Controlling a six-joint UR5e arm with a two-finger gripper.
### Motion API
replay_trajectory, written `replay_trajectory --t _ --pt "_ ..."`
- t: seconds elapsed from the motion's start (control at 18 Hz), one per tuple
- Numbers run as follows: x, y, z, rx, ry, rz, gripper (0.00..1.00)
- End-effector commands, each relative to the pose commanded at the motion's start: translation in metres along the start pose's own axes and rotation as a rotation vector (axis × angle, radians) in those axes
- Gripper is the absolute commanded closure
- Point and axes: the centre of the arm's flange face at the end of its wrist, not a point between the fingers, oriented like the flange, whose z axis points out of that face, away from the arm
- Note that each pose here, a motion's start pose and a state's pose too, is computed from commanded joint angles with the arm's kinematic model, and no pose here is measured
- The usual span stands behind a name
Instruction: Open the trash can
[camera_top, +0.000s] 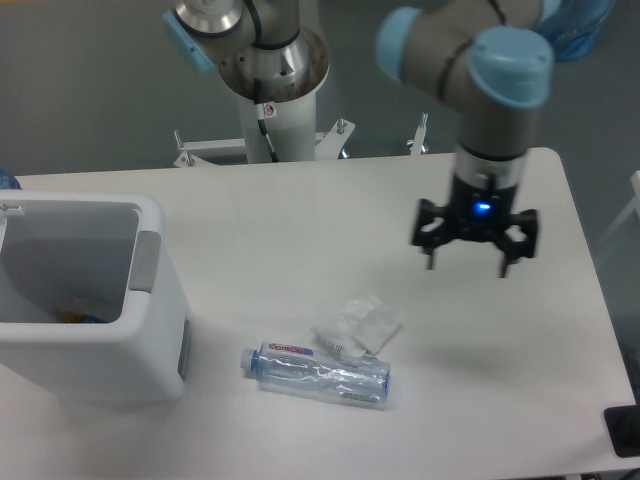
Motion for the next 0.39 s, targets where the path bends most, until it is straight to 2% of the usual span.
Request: replay_trajectory --t 0.17,0.39 --pt "0.0011 0.0035 0.0095 -0.010 0.014 0.090 0.00" --pt "0.0034 0.0047 0.0129 -0.018 0.019 0.105 0.00"
